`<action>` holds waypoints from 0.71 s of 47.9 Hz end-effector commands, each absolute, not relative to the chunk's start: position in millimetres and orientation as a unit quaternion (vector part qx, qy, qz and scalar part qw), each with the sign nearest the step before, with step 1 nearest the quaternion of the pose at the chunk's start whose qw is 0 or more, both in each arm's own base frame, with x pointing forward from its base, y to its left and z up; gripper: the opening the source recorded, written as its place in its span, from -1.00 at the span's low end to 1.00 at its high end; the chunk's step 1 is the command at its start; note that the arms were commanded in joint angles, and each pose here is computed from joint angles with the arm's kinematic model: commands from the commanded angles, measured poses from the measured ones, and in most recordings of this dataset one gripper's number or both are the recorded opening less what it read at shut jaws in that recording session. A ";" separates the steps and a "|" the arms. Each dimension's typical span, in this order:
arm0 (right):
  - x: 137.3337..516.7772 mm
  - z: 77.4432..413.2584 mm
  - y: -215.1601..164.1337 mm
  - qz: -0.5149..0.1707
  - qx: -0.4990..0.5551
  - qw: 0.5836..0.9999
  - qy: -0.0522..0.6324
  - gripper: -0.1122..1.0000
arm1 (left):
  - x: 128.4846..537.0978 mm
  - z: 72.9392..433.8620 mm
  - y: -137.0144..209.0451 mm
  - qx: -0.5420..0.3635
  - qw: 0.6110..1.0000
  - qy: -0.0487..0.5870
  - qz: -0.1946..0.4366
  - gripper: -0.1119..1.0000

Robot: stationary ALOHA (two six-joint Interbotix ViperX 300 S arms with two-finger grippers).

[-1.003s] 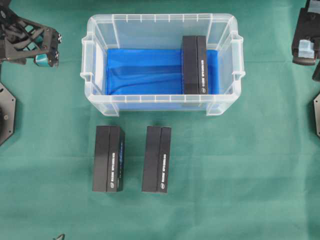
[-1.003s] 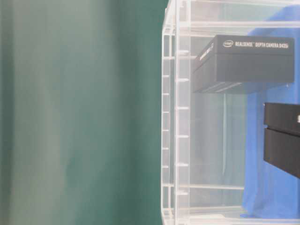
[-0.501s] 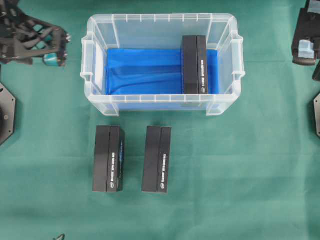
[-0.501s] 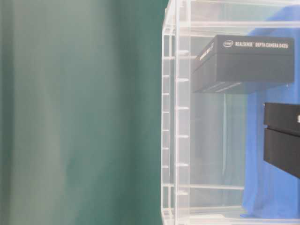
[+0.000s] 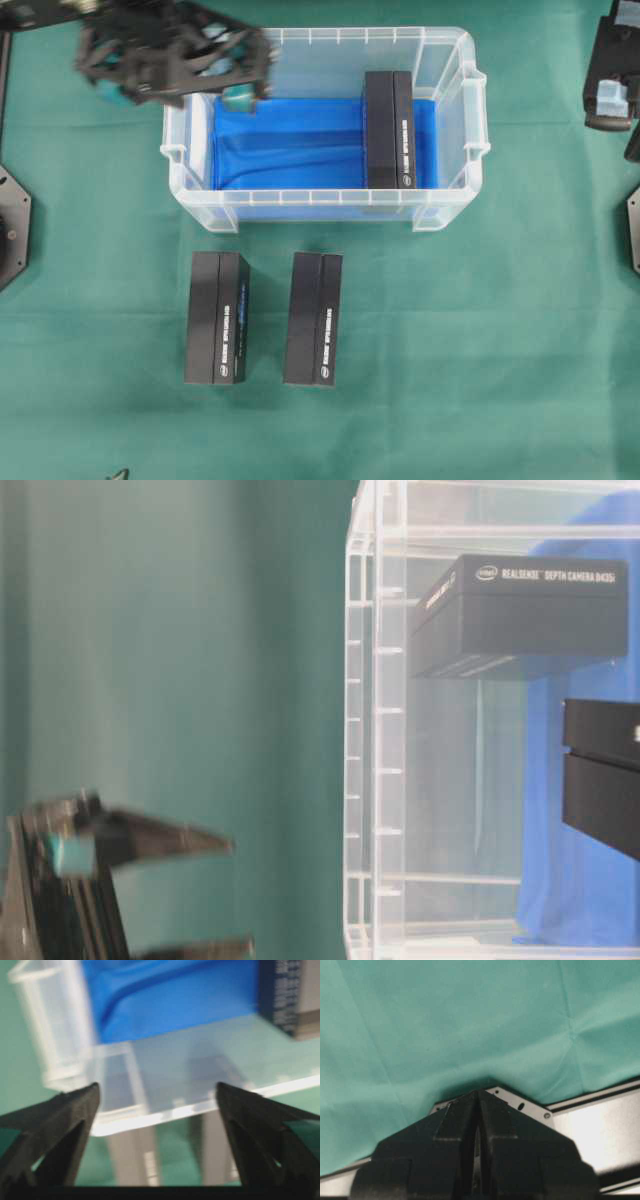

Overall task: Take the box out of the case with the left arm.
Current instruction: 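Swing the open left gripper over the right black box in the case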

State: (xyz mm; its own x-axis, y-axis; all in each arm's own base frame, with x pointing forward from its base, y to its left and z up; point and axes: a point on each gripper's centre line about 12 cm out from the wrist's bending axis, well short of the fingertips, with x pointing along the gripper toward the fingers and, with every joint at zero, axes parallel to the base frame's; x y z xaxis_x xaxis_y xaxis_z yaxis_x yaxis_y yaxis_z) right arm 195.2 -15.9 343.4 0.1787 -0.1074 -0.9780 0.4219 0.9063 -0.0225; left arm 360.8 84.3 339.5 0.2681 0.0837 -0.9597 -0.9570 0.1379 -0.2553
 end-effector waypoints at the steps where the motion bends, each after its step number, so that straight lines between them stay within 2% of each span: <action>1: 194.7 346.3 -16.5 -0.175 0.129 0.761 0.612 -0.78 | 380.4 354.1 85.1 -0.507 0.632 0.419 0.409 0.96; 14: 194.4 344.3 -16.2 -0.175 0.128 0.759 0.614 -0.78 | 433.8 353.4 81.4 -0.505 0.647 0.417 0.391 0.96; 34: 193.9 340.5 -16.2 -0.175 0.127 0.756 0.618 -0.78 | 475.2 342.8 82.2 -0.502 0.647 0.422 0.389 0.96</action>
State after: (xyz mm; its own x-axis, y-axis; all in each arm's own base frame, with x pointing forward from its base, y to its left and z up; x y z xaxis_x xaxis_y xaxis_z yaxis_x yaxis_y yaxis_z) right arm 193.8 -16.2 337.1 0.1590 -0.1073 -0.9814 0.4228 0.9057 -0.0305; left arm 472.8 83.1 328.2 0.3013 0.0728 -0.9507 -0.9401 0.1892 -0.2835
